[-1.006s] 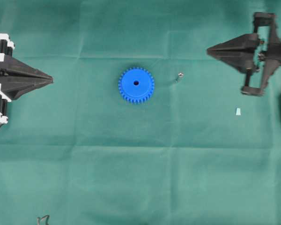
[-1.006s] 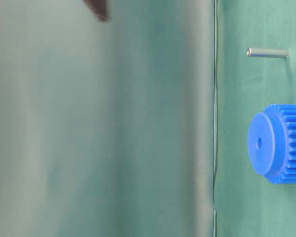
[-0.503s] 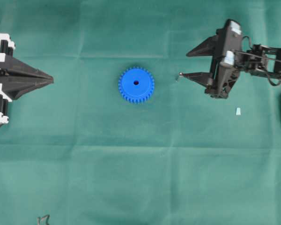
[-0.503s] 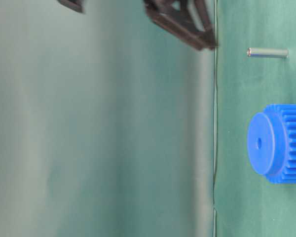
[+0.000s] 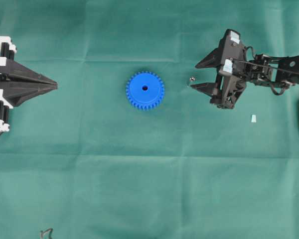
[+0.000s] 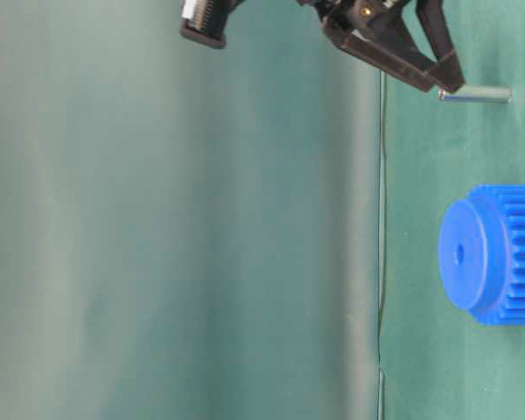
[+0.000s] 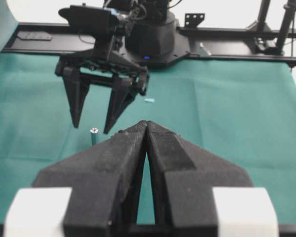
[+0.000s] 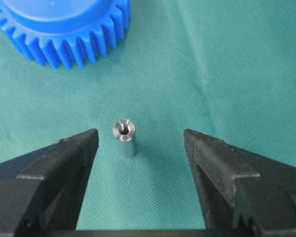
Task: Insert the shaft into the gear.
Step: 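Lower the open right gripper around the silver shaft and close it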
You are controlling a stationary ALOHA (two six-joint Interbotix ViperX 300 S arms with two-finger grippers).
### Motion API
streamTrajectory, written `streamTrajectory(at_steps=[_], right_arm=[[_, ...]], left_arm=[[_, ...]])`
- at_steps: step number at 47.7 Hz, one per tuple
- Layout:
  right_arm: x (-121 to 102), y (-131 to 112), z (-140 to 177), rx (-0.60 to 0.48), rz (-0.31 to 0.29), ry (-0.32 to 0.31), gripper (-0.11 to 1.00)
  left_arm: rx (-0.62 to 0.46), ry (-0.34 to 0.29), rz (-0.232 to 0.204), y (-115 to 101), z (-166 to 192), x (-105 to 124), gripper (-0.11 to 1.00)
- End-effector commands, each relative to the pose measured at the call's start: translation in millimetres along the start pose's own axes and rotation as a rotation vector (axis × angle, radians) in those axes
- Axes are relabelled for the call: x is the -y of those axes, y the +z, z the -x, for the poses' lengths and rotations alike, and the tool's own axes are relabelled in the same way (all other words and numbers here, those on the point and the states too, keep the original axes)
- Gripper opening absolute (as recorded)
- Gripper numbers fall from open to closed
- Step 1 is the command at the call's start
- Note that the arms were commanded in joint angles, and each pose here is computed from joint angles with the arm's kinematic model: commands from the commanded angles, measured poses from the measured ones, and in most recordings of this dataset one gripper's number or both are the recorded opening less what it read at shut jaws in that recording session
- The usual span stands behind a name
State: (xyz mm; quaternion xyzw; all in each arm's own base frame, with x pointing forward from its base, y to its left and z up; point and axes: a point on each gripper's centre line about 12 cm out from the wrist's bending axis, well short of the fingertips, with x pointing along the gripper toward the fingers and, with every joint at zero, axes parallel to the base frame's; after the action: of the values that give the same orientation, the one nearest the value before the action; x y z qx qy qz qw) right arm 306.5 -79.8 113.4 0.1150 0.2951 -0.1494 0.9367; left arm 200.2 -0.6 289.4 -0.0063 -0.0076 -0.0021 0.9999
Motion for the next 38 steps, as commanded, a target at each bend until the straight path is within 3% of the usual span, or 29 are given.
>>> streamTrajectory(at_steps=[1, 17, 20, 30, 38], right_arm=[[-1, 11, -2, 0.046, -0.004, 0.005, 0.76], [-1, 12, -11, 0.047, -0.004, 0.005, 0.74], [-3, 12, -12, 0.045, -0.002, 0.007, 0.66], [-8, 10, -12, 0.039, 0.009, 0.021, 0.18], [-9, 10, -12, 0.032, 0.011, 0.022, 0.17]], left_arm=[[0.023, -0.001, -0.003, 10, -3, 0, 0.02], [0.020, -0.001, -0.003, 9, -3, 0, 0.02], [0.021, -0.001, -0.003, 10, -3, 0, 0.02], [0.014, -0.001, -0.003, 9, -3, 0, 0.02], [0.015, -0.001, -0.003, 9, -3, 0, 0.02]])
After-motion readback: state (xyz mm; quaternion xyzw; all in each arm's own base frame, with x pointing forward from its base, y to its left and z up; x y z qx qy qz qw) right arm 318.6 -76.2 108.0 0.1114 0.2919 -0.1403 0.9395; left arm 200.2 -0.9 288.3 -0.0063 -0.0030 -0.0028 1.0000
